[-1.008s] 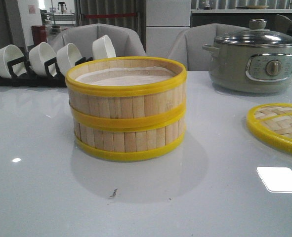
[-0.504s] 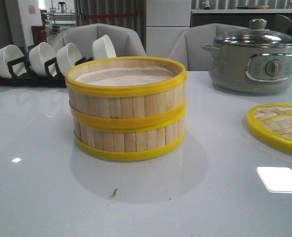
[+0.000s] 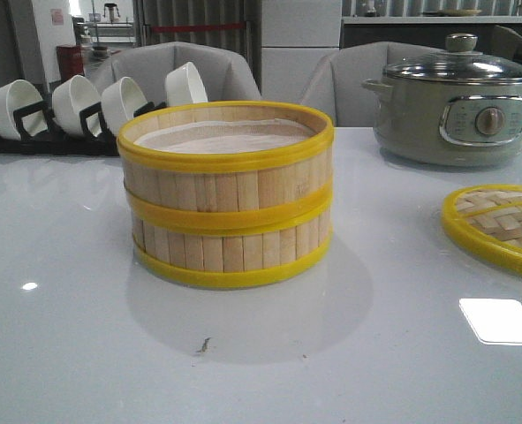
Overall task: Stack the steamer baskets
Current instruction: 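Lower the right gripper onto the lid's center hub and grasp it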
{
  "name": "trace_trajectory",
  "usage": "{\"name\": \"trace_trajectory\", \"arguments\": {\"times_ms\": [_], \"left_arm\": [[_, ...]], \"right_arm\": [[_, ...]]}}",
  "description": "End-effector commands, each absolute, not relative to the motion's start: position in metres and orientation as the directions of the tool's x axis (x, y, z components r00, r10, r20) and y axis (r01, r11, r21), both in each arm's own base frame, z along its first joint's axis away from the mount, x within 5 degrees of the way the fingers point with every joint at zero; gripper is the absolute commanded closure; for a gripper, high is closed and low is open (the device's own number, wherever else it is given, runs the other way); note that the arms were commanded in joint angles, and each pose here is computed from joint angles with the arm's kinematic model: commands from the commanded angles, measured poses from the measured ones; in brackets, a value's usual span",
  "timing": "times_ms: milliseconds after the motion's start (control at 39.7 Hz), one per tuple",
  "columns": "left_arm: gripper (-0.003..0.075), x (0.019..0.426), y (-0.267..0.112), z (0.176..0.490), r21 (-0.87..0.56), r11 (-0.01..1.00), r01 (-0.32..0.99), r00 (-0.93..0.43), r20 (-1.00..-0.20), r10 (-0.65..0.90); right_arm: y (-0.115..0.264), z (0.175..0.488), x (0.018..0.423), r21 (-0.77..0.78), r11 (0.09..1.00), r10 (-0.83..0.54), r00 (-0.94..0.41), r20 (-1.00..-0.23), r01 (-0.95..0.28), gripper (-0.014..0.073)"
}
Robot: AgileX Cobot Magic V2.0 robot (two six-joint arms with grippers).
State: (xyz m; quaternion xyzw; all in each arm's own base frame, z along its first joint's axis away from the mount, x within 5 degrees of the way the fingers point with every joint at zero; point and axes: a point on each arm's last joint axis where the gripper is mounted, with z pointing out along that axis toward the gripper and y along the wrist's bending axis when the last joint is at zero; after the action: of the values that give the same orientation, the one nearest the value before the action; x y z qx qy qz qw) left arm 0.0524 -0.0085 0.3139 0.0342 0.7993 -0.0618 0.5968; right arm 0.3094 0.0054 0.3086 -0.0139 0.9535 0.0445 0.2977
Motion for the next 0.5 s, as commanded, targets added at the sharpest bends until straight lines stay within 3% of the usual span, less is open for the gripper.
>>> {"name": "trace_trajectory", "arguments": {"times_ms": [0,176,479], "left_arm": [[0.0636,0.054,-0.009,0.33,-0.067,0.988,0.138,-0.187,-0.982,-0.04],[0.0636,0.054,-0.009,0.33,-0.067,0.988,0.138,-0.187,-0.982,-0.04],[0.0636,0.054,-0.009,0.33,-0.067,0.988,0.138,-0.187,-0.982,-0.04]], "right_arm": [[-0.003,0.325,0.325,0.05,0.998,-0.003,-0.79,-0.614,-0.043,0.0395],[-0.018,0.313,0.344,0.051,0.999,0.031,-0.807,-0.59,0.001,0.03],[-0.044,0.291,0.356,0.051,0.996,0.09,-0.825,-0.558,0.074,0.0293]]}}
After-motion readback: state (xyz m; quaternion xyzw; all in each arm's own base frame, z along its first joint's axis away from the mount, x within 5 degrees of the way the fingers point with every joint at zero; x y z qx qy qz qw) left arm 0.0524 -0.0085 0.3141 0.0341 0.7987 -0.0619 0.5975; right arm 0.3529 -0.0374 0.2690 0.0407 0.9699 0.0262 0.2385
